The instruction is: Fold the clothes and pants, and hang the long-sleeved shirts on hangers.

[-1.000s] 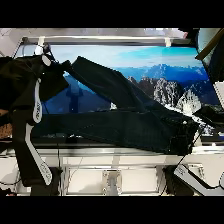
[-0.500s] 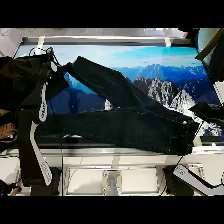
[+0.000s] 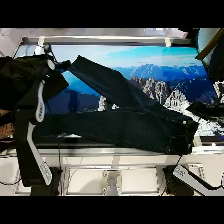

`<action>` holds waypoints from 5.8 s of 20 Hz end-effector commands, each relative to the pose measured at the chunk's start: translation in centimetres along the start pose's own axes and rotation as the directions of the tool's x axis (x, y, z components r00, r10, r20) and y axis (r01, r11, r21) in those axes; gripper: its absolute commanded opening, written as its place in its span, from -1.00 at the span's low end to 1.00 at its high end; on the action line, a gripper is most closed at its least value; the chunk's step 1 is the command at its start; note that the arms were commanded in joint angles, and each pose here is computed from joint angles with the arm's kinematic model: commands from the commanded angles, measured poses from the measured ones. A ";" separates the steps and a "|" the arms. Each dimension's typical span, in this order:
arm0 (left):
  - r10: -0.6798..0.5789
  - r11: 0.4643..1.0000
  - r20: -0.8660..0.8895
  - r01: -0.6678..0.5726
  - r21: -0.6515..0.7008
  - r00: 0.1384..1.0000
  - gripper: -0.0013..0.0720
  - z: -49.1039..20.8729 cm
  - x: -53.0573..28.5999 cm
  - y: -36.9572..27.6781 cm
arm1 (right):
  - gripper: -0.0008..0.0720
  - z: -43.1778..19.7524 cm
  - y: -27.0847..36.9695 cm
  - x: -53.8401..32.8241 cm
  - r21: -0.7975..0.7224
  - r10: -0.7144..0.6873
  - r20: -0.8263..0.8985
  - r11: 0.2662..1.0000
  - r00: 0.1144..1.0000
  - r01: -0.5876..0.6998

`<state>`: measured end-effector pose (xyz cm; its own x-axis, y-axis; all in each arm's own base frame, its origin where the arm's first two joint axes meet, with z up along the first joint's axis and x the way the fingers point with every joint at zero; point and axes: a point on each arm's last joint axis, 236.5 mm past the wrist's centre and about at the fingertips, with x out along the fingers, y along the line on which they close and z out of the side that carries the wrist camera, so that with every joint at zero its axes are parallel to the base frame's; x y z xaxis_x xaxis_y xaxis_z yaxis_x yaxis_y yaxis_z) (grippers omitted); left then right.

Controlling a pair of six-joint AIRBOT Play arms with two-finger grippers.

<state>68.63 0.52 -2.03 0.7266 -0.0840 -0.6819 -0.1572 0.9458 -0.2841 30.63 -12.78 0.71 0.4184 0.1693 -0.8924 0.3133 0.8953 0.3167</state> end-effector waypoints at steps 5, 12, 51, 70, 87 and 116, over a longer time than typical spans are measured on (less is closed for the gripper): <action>0.272 0.954 -0.090 -0.256 0.158 0.958 -0.92 0.8 -16.3 8.0 | 0.53 -0.7 -5.4 -0.1 0.176 -0.040 -0.003 0.984 0.999 0.040; 0.289 0.948 -0.258 -0.237 0.214 0.922 -0.92 -6.2 -16.4 8.2 | 0.53 1.6 -1.4 10.3 0.214 0.158 -0.029 0.965 0.987 -0.149; 0.267 0.962 -0.383 -0.221 0.161 0.884 0.62 -4.2 -10.3 11.5 | 0.27 5.3 5.3 -5.8 -0.115 0.247 0.141 0.966 0.959 -0.232; 0.179 0.984 -0.269 -0.170 0.056 0.946 -0.91 -3.8 -5.3 11.6 | 0.27 6.9 4.4 -5.9 -0.109 0.209 0.207 0.976 0.956 -0.189; 0.163 0.985 -0.079 -0.158 0.068 0.984 -0.91 4.1 -13.7 8.6 | -0.27 1.5 3.9 14.3 0.026 0.280 -0.275 0.959 0.920 -0.284; 0.079 0.981 0.342 -0.134 0.141 0.937 -0.91 14.0 -23.2 3.5 | -0.30 7.2 10.1 17.3 0.005 0.447 -0.301 0.884 0.843 -0.467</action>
<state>60.61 10.19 22.35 0.8974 0.1037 -0.4289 -0.1594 0.9825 -0.0960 45.56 -6.87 -8.52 0.2420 0.5959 -0.7657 0.2031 0.7405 0.6406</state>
